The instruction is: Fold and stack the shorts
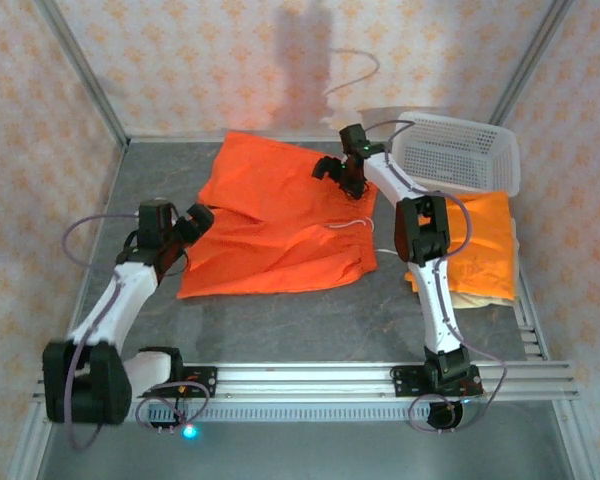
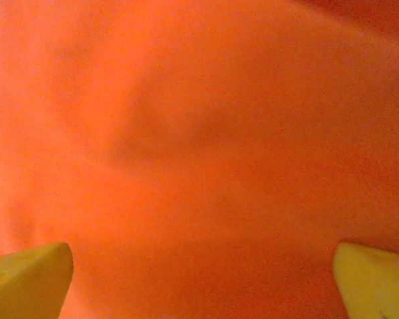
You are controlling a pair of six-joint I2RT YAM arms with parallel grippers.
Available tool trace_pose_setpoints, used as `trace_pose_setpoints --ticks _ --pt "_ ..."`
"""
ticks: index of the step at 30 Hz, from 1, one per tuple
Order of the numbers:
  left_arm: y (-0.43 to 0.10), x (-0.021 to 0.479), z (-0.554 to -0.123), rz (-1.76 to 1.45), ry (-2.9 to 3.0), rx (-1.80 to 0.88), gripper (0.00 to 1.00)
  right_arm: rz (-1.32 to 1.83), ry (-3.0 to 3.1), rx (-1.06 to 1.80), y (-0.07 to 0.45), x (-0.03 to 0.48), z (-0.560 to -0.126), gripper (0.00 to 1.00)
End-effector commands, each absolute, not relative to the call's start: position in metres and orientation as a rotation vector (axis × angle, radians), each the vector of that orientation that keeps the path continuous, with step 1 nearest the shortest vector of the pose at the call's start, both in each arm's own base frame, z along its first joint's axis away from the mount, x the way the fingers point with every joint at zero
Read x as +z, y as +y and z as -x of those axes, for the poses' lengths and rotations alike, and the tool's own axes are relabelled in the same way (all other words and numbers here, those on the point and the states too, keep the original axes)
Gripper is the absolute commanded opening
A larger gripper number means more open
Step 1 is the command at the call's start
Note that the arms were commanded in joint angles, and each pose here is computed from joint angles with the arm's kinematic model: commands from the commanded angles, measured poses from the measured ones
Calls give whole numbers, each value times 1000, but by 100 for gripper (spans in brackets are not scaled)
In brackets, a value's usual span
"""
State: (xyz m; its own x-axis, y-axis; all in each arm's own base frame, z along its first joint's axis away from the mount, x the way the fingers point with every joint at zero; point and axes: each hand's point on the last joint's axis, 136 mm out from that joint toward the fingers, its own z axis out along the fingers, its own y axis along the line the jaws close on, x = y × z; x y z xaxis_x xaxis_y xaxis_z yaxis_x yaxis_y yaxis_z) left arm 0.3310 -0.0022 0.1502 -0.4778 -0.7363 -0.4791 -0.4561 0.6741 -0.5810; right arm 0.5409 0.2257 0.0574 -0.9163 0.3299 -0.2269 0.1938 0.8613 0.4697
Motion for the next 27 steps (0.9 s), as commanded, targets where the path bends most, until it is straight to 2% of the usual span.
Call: trace_pose_setpoints --ticks 1,4,7,10,14,19,27 --pt "19 127 -272 1086 2258 -283 100 -320 2576 736 234 152 -526 100" --pt "22 115 -241 1213 2252 -260 100 -302 2496 760 227 190 -500 100" --pt "18 94 -222 1312 2264 -282 99 -316 2456 755 215 207 -467 100" --pt "16 68 -209 1388 2287 -276 91 -376 2426 745 197 207 -431 100" --pt "15 46 -205 1433 2312 -263 81 -460 2452 716 174 181 -385 97" --pt "15 34 -209 1440 2336 -242 75 -569 2535 666 152 134 -333 93" --pt "18 29 -232 1387 2355 -215 50 -711 2624 619 134 72 -287 84"
